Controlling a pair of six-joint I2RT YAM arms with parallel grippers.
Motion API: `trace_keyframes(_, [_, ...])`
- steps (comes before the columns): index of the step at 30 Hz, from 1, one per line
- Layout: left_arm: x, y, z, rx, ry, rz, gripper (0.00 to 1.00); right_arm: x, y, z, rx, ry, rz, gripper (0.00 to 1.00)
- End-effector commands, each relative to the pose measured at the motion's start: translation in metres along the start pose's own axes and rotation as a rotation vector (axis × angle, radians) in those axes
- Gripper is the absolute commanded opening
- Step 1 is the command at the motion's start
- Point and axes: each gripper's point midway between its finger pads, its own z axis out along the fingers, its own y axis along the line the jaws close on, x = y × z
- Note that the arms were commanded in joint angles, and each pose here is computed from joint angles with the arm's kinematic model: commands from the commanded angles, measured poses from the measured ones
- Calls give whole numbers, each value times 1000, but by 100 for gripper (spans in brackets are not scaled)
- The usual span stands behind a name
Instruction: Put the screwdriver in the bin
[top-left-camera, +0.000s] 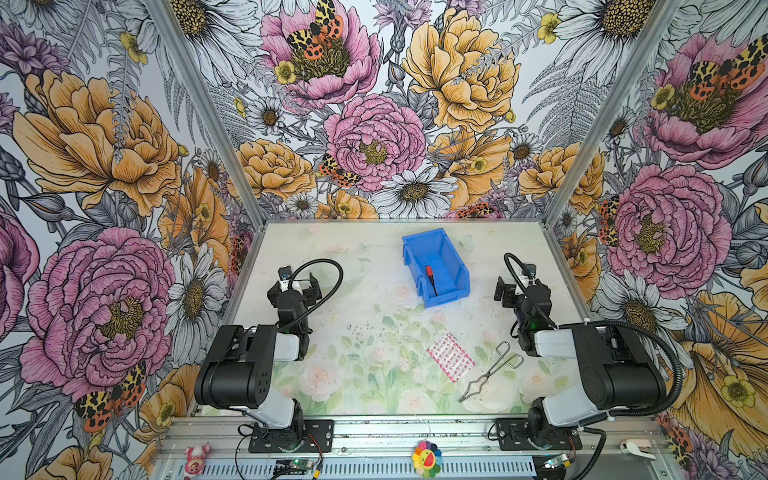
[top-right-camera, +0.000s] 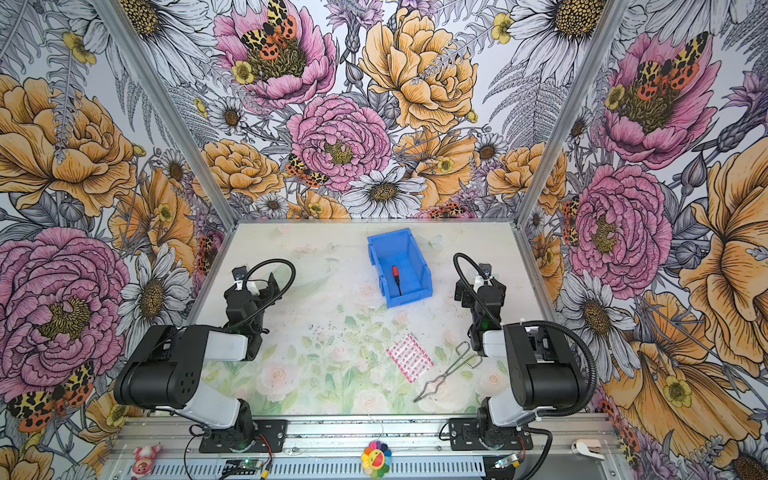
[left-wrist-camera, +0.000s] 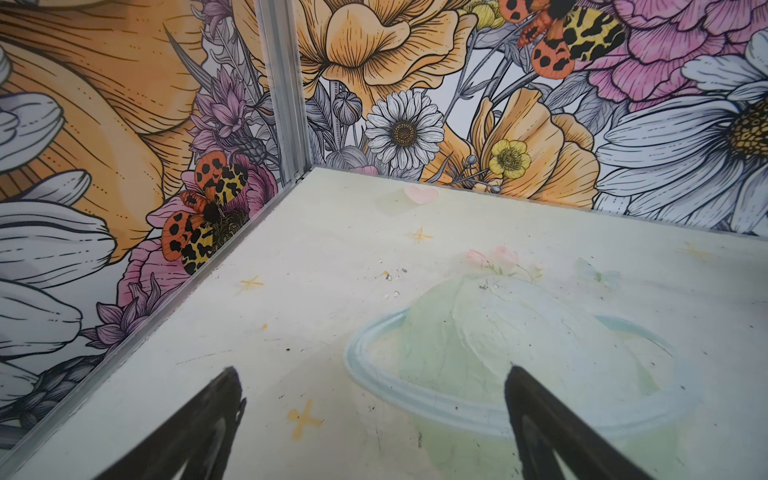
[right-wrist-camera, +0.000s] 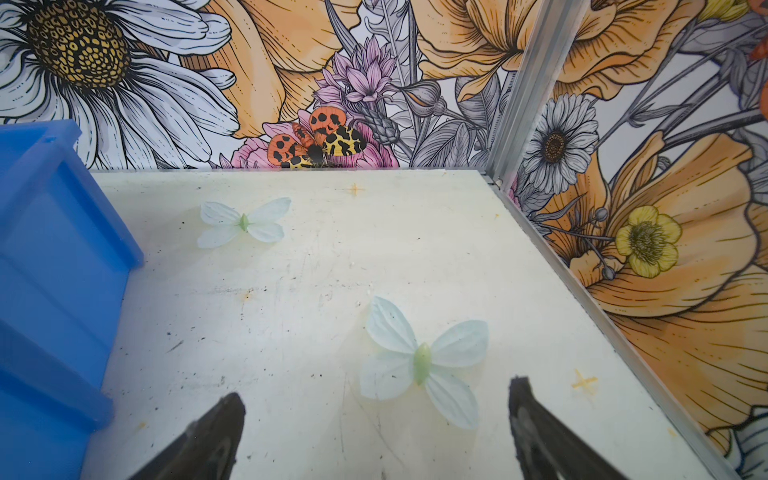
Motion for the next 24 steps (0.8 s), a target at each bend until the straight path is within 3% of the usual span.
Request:
trace_keyframes(1, [-6, -8, 3, 33, -12, 12, 99, -9, 1, 4, -8, -23, 21, 99])
trace_keyframes(24, [-6, -10, 3, 40, -9, 19, 99, -9, 1, 4, -7, -22, 20, 100])
